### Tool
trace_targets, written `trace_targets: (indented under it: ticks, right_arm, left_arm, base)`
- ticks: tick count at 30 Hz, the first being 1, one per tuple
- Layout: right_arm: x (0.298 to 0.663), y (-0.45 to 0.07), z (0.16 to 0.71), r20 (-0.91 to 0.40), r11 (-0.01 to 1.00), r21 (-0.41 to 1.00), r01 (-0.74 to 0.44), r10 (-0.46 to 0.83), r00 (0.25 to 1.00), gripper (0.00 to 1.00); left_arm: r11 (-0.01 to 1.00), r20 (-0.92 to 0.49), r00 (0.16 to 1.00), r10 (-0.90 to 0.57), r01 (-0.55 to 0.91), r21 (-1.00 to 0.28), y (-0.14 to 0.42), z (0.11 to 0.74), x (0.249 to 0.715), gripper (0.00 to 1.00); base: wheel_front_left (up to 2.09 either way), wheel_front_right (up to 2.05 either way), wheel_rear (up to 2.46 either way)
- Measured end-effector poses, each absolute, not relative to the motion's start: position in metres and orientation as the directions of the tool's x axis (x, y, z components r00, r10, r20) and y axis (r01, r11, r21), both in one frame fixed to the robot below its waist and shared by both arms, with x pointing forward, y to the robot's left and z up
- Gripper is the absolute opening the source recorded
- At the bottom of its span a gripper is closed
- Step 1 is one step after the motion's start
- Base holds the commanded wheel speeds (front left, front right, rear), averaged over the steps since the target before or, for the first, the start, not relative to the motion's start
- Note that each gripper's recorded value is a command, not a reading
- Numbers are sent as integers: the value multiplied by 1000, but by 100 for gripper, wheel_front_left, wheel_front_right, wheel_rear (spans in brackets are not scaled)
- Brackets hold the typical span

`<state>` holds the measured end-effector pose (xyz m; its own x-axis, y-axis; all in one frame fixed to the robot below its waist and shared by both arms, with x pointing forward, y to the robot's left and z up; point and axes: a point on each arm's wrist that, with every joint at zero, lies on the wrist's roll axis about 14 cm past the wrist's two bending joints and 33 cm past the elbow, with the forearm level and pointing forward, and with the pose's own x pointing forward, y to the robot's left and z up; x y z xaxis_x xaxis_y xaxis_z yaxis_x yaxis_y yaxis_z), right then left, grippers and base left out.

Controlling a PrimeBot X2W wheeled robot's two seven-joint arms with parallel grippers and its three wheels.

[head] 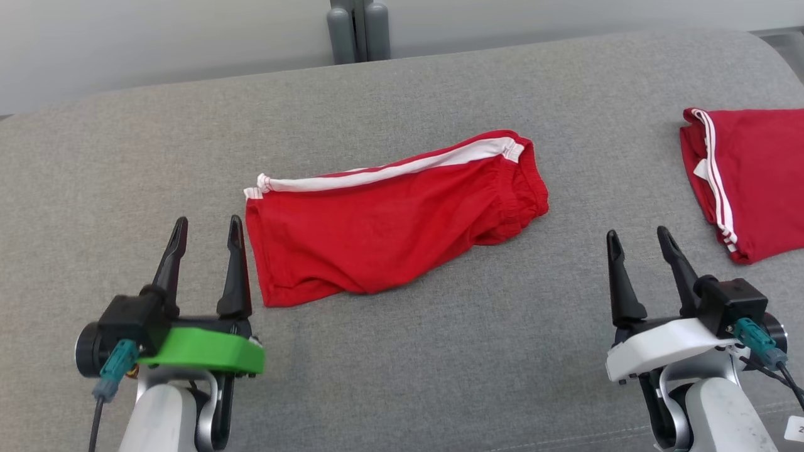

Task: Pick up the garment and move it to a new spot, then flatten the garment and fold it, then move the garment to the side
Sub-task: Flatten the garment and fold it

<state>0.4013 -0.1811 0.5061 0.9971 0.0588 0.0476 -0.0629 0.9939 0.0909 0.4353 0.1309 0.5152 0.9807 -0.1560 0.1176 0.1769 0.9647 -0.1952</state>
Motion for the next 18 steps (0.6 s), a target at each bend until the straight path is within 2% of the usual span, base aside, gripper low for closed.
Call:
trace_targets:
  ticks: [7,12,18]
  right_arm:
    - [409,-162,486,-104,986,127,-108,121,987,100]
    - [435,-149,489,-234,981,122,-153,178,956,100]
    - [469,-147,491,-397,978,147,-147,194,897,100]
  left_arm:
    - [976,104,991,-85,104,-192,160,509,403,100]
    - [980,113,993,-33,54,-189,179,512,393,100]
    - [981,84,996,-27,42,-189,182,502,390,100]
  base:
    - [0,0,0]
    - [0,0,0]
    - [0,0,0]
